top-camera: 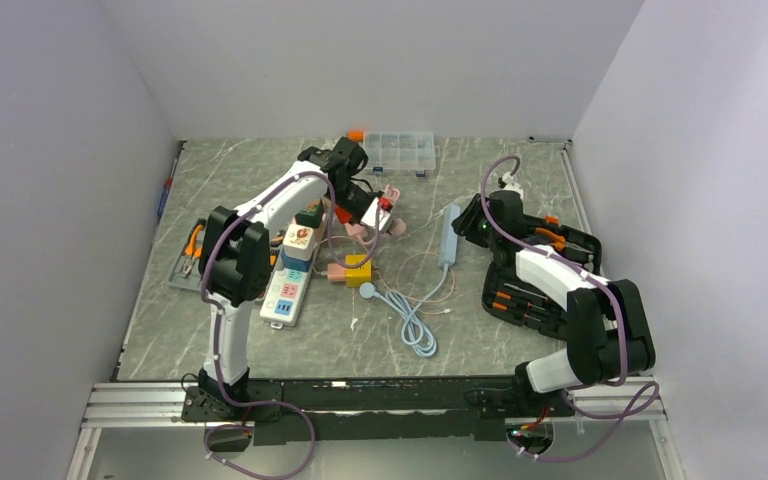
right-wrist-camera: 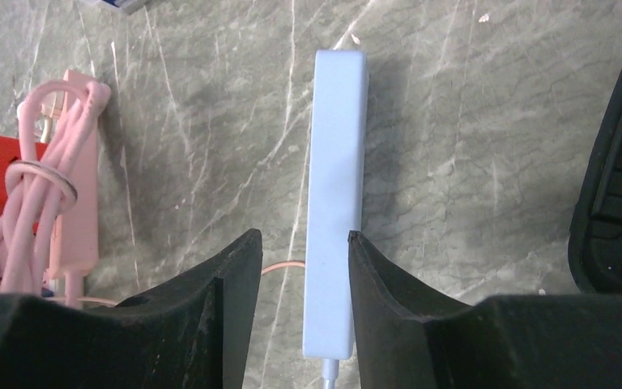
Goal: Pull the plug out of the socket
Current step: Place the plug at the center of the board.
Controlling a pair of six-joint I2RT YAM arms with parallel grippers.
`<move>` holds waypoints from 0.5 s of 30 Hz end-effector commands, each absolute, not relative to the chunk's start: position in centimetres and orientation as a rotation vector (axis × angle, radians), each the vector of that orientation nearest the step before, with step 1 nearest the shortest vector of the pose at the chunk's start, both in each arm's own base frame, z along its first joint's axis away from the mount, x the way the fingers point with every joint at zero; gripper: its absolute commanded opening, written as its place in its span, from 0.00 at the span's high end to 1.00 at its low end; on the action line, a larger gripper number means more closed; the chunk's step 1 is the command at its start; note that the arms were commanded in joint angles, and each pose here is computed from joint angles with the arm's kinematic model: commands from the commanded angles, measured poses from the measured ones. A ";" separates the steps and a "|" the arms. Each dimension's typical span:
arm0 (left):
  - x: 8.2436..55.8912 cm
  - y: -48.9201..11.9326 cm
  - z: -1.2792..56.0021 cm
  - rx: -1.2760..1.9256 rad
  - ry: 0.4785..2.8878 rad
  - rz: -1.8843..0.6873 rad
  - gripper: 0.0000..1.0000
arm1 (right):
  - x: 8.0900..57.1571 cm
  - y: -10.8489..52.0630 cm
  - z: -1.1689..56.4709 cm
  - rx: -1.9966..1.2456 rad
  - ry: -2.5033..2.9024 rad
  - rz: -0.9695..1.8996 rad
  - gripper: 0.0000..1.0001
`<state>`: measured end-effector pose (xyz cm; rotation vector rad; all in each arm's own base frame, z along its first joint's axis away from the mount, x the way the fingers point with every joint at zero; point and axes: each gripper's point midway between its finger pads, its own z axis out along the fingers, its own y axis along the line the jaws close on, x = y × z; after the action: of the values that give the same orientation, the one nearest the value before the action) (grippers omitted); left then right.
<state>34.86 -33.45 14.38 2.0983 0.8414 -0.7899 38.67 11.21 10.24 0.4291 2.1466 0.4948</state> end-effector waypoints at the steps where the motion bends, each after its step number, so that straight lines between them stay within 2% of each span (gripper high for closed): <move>1: 35.5 -34.6 16.9 2.102 0.686 -0.670 1.00 | 39.1 11.4 10.9 0.420 2.110 0.524 0.55; 15: 40.2 -35.4 13.9 2.123 0.785 -0.526 1.00 | 38.5 11.3 9.0 0.441 2.170 0.508 0.55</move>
<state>37.60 -34.36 12.16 2.1567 0.8201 -0.6370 38.18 11.37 9.04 0.4310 2.1815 0.4998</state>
